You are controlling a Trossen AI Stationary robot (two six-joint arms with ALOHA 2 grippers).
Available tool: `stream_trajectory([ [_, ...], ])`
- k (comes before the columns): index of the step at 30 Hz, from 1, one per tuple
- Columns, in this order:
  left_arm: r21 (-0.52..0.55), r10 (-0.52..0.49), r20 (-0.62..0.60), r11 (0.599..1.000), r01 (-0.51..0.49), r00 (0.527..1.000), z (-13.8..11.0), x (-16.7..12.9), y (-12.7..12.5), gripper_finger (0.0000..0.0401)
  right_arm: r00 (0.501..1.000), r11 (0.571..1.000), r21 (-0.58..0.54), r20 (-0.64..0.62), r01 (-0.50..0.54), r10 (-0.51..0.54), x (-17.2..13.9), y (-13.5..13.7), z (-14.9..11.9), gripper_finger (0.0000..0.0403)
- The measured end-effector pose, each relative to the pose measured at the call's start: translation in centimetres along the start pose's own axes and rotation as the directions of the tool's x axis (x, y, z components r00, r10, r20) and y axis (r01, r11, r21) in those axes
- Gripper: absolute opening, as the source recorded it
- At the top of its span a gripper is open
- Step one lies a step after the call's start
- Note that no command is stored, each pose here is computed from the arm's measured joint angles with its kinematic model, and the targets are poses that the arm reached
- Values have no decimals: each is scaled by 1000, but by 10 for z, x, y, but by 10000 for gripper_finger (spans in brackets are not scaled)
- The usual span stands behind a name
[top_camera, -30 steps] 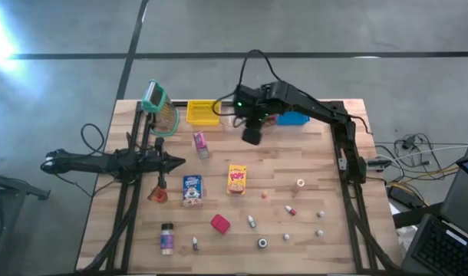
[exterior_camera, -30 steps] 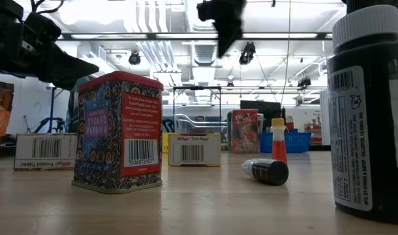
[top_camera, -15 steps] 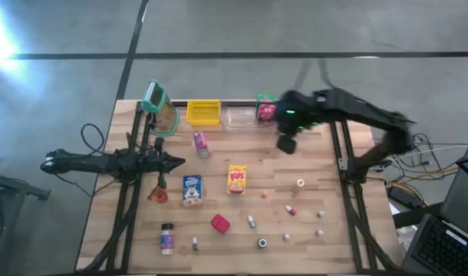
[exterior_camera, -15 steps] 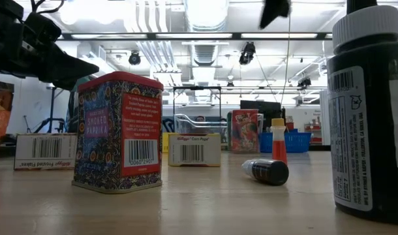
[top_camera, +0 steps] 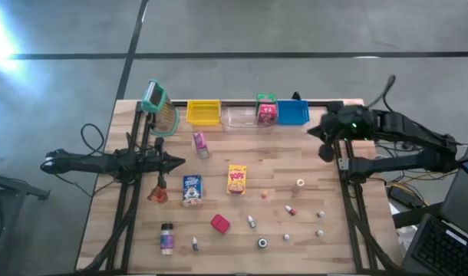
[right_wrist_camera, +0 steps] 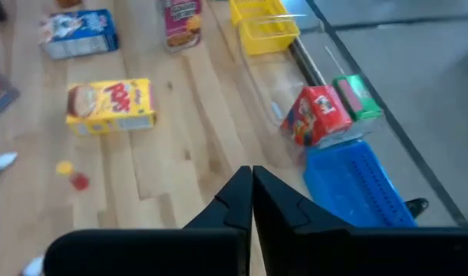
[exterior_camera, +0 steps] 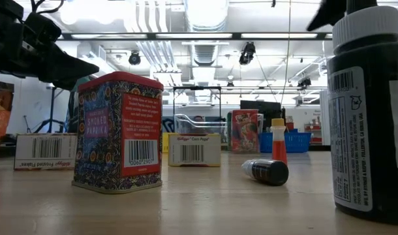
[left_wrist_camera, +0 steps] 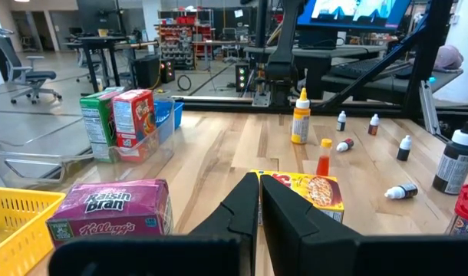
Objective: Pick & Place Kitchen Items
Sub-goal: Put the purple cereal box into the transparent bin
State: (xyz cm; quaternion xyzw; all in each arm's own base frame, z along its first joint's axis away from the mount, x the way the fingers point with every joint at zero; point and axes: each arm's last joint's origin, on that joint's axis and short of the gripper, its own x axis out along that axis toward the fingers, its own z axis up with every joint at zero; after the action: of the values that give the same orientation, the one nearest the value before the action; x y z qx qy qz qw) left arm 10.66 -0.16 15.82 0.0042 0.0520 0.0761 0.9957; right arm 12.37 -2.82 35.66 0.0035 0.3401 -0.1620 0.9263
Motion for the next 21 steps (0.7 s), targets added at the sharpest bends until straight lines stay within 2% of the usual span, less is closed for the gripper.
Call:
stream_trajectory([
  [5, 0, 0, 0, 1000, 0, 1000, 0, 0, 0, 23, 1000, 1000, 17, -6, 5, -5, -1, 0, -32, 8],
  [10, 0, 0, 0, 1000, 0, 1000, 0, 0, 0, 23, 1000, 995, -98, -24, 11, -14, 3, 0, -54, 8],
  [14, 0, 0, 0, 1000, 0, 1000, 0, 0, 0, 23, 999, 986, -167, -44, 15, -22, 8, 1, -65, 8],
  [21, -13, 1, 13, 1000, -1, 1000, 1, 0, 0, 23, 996, 982, -188, -90, 3, -20, 19, 3, -75, 8],
])
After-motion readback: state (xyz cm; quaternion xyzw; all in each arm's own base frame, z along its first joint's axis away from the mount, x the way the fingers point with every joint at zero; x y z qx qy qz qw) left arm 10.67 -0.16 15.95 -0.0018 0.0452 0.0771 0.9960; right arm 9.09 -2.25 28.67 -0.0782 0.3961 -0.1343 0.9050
